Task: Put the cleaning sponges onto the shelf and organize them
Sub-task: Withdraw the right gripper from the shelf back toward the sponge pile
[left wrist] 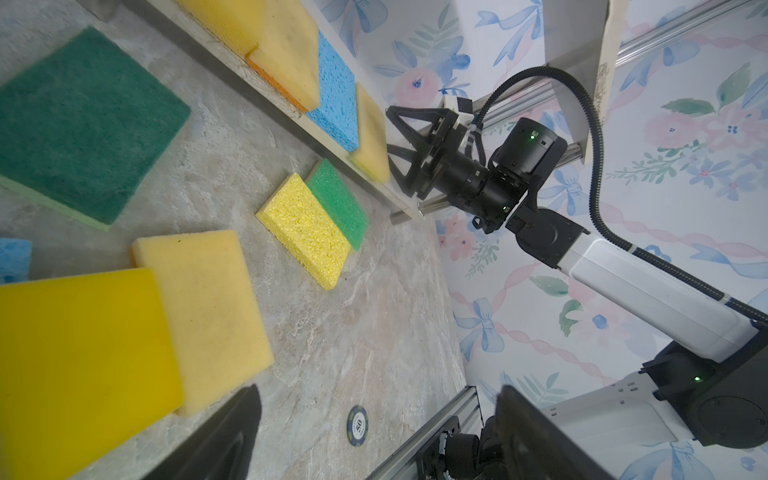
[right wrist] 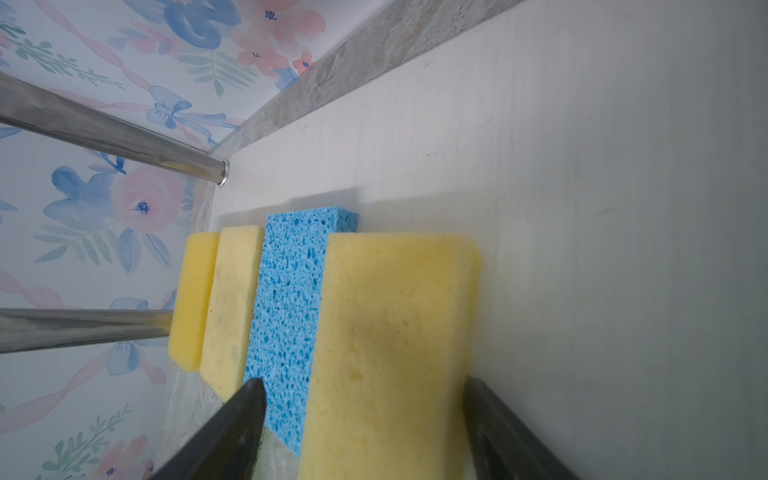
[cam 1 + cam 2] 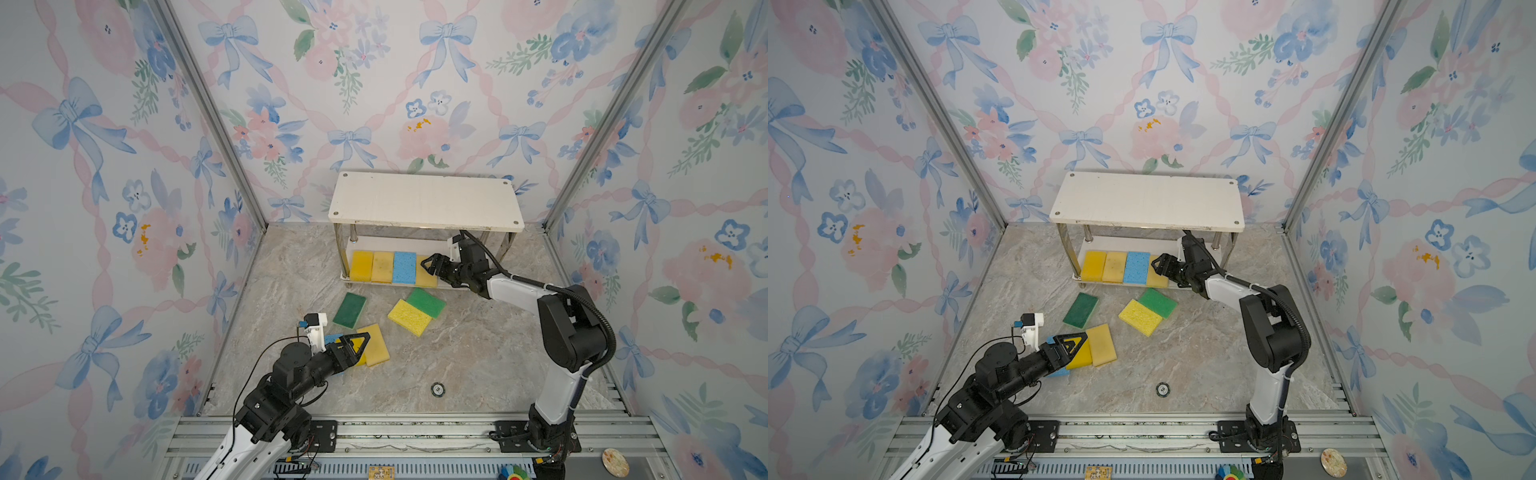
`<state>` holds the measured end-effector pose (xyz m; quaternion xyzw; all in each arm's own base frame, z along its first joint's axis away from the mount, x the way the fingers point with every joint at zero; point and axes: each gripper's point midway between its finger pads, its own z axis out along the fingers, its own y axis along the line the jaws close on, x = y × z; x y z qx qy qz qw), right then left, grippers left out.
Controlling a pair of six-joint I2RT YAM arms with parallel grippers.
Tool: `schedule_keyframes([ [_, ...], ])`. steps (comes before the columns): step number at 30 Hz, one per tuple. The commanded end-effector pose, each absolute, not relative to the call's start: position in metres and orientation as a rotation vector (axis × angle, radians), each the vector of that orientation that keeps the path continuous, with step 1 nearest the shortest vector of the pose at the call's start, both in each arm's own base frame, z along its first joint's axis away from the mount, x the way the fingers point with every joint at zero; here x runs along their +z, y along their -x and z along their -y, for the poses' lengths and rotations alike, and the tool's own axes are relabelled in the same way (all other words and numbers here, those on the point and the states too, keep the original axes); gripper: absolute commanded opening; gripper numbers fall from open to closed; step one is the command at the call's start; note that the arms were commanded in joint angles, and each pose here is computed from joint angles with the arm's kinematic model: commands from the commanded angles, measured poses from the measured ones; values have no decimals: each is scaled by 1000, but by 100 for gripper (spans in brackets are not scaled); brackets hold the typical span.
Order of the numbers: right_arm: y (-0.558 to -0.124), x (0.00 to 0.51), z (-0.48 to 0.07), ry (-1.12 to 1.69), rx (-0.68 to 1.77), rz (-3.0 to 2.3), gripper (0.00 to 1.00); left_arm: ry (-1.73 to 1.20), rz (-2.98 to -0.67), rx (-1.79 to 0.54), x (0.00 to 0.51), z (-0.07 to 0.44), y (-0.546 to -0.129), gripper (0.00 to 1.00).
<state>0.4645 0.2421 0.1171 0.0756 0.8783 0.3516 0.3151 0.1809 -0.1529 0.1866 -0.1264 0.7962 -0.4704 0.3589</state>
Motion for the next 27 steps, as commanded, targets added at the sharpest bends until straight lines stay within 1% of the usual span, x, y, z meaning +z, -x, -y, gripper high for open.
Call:
schedule_keyframes([
  [1, -471, 131, -229, -205, 861, -2278, 77, 332, -2066, -1219, 183, 152, -179, 91],
  [5, -458, 143, -219, -196, 788, -2278, 78, 347, -2069, -1195, 180, 150, -181, 92],
  [10, -430, 161, -222, -113, 735, -2281, 78, 335, -2088, -1123, 179, 145, -184, 95],
  [14, -401, 170, -233, -62, 750, -2289, 78, 294, -2127, -1029, 181, 141, -187, 98],
  [20, -345, 161, -251, 55, 750, -2365, 78, 266, -2131, -896, 198, 131, -195, 98],
  [22, -324, 156, -254, 96, 753, -2400, 78, 255, -2153, -889, 199, 134, -199, 98],
  [24, -305, 148, -252, 114, 747, -2436, 78, 230, -2212, -899, 190, 145, -202, 98],
  [27, -279, 136, -243, 124, 737, -2487, 78, 209, -2259, -1003, 177, 169, -207, 97],
])
